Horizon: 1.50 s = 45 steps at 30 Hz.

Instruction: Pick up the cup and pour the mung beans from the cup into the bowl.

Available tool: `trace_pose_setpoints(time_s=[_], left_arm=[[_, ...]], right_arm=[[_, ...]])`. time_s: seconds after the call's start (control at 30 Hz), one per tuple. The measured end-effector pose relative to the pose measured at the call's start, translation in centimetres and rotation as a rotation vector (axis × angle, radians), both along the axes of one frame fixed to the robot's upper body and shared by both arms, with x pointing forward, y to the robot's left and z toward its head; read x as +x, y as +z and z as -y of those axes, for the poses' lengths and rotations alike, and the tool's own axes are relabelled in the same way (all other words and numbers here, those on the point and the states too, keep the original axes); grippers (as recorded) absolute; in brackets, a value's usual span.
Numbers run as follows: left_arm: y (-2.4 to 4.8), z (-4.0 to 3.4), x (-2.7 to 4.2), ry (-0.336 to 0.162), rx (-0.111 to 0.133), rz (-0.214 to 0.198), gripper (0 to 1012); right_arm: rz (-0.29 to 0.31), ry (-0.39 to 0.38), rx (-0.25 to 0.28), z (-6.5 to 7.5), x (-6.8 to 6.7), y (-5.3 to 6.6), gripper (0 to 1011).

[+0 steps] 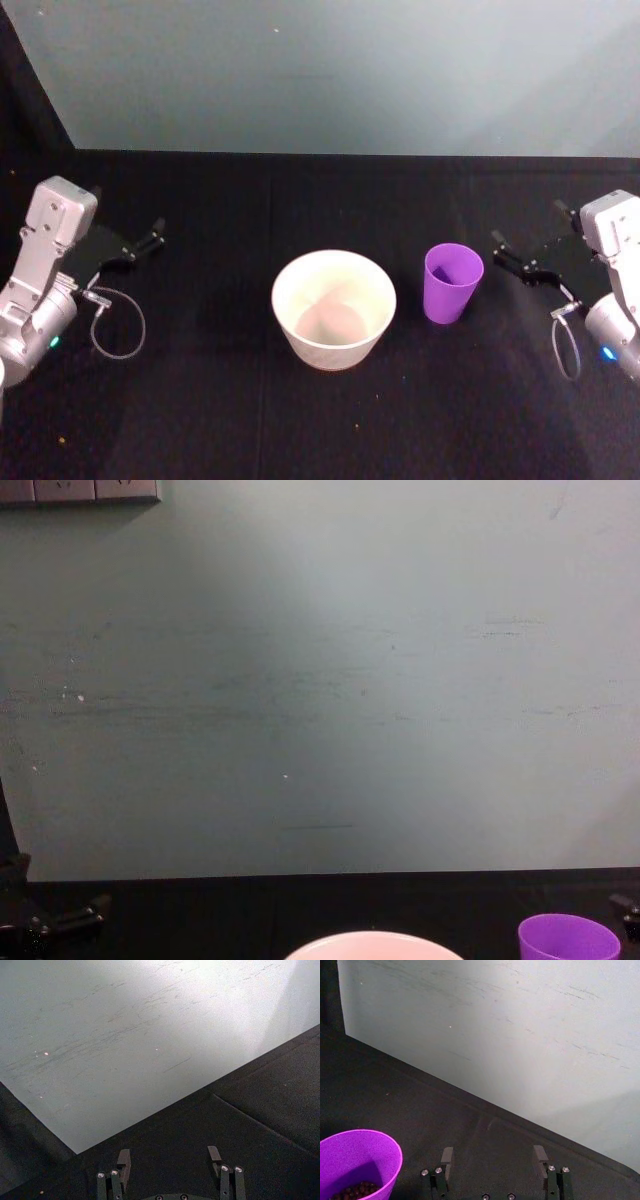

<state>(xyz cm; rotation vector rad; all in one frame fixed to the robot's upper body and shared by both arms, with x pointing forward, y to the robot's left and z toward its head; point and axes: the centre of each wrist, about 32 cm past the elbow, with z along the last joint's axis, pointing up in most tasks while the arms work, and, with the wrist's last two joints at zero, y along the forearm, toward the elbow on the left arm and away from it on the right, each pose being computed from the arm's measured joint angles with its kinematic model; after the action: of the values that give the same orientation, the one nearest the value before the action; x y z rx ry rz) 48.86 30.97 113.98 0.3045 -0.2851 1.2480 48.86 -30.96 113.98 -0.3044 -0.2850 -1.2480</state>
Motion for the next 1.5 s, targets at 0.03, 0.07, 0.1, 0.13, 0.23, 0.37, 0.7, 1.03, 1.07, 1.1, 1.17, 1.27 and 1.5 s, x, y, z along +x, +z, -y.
trace_pose_setpoints(time_s=[0.03, 0.07, 0.1, 0.13, 0.23, 0.37, 0.7, 1.03, 1.07, 1.1, 1.17, 1.27, 1.5], left_arm=[[0.00, 0.00, 0.00, 0.000, 0.000, 0.000, 1000], [0.00, 0.00, 0.00, 0.000, 0.000, 0.000, 1000], [0.00, 0.00, 0.00, 0.000, 0.000, 0.000, 1000], [0.00, 0.00, 0.00, 0.000, 0.000, 0.000, 1000], [0.00, 0.00, 0.00, 0.000, 0.000, 0.000, 1000], [0.00, 0.00, 0.00, 0.000, 0.000, 0.000, 1000], [0.00, 0.00, 0.00, 0.000, 0.000, 0.000, 1000], [0.00, 0.00, 0.00, 0.000, 0.000, 0.000, 1000], [0.00, 0.00, 0.00, 0.000, 0.000, 0.000, 1000], [0.00, 0.00, 0.00, 0.000, 0.000, 0.000, 1000], [0.00, 0.00, 0.00, 0.000, 0.000, 0.000, 1000], [0.01, -0.01, 0.00, 0.000, 0.000, 0.000, 1000], [0.00, 0.00, 0.00, 0.000, 0.000, 0.000, 1000]], right_arm=[[0.000, 0.000, 0.000, 0.0, 0.0, 0.0, 1002], [0.000, 0.000, 0.000, 0.0, 0.0, 0.0, 1003], [0.000, 0.000, 0.000, 0.0, 0.0, 0.0, 1003], [0.000, 0.000, 0.000, 0.0, 0.0, 0.0, 1003], [0.000, 0.000, 0.000, 0.0, 0.0, 0.0, 1003], [0.000, 0.000, 0.000, 0.0, 0.0, 0.0, 1003], [0.000, 0.000, 0.000, 0.0, 0.0, 0.0, 1003], [0.000, 0.000, 0.000, 0.0, 0.0, 0.0, 1003], [0.000, 0.000, 0.000, 0.0, 0.0, 0.0, 1003], [0.000, 0.000, 0.000, 0.0, 0.0, 0.0, 1002], [0.000, 0.000, 0.000, 0.0, 0.0, 0.0, 1003], [0.015, 0.004, 0.014, 0.5, -0.6, 0.0, 1003], [0.045, 0.048, 0.063, 2.7, -3.2, -0.3, 1003]])
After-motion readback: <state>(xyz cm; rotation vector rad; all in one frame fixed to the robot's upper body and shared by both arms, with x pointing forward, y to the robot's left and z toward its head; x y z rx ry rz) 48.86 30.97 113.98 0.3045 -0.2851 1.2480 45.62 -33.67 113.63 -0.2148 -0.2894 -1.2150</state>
